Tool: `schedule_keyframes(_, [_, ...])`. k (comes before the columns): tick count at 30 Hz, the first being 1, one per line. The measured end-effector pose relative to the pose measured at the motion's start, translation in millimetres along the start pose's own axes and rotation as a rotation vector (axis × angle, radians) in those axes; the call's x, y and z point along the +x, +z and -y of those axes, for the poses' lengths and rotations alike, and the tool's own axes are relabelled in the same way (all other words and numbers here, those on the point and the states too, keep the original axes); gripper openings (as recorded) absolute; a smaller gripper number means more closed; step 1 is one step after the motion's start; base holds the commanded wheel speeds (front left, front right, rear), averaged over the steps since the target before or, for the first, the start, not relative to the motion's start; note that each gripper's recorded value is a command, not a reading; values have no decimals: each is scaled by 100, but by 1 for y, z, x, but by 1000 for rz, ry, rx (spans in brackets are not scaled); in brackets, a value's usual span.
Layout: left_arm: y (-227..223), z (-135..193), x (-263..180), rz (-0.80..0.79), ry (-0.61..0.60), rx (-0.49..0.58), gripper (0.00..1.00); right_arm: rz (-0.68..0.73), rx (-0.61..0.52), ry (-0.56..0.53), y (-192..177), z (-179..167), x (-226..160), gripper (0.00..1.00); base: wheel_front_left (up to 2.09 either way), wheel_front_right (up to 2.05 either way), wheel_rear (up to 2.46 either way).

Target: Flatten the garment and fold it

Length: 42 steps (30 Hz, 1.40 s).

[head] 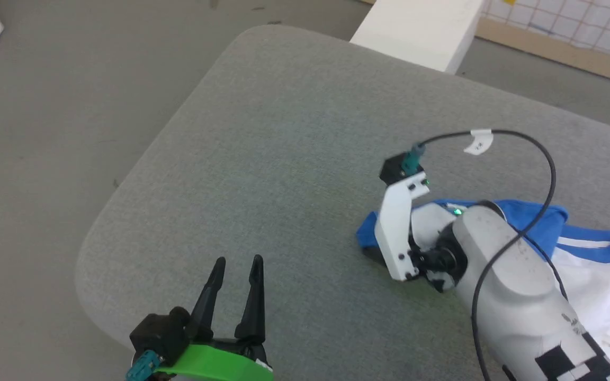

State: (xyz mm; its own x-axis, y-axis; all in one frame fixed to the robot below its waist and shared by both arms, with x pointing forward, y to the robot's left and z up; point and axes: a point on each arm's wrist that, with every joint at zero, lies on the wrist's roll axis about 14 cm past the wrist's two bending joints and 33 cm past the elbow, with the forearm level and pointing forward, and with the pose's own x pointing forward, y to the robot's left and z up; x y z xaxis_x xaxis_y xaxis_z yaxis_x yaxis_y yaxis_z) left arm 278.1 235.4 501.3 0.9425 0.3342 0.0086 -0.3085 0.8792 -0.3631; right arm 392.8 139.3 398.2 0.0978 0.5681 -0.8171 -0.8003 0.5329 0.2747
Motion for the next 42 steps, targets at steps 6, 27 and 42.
schedule_keyframes(6, [-1,8,4,4,-43,7,100,73,-25,20,32,-9,-32,100,0,0,0])
schedule_keyframes(27, [-7,58,25,0,-244,25,100,898,160,-411,35,117,-239,100,0,0,0])
schedule_keyframes(42, [-17,96,47,-13,-364,38,100,1206,412,-943,-147,151,-317,100,0,0,0])
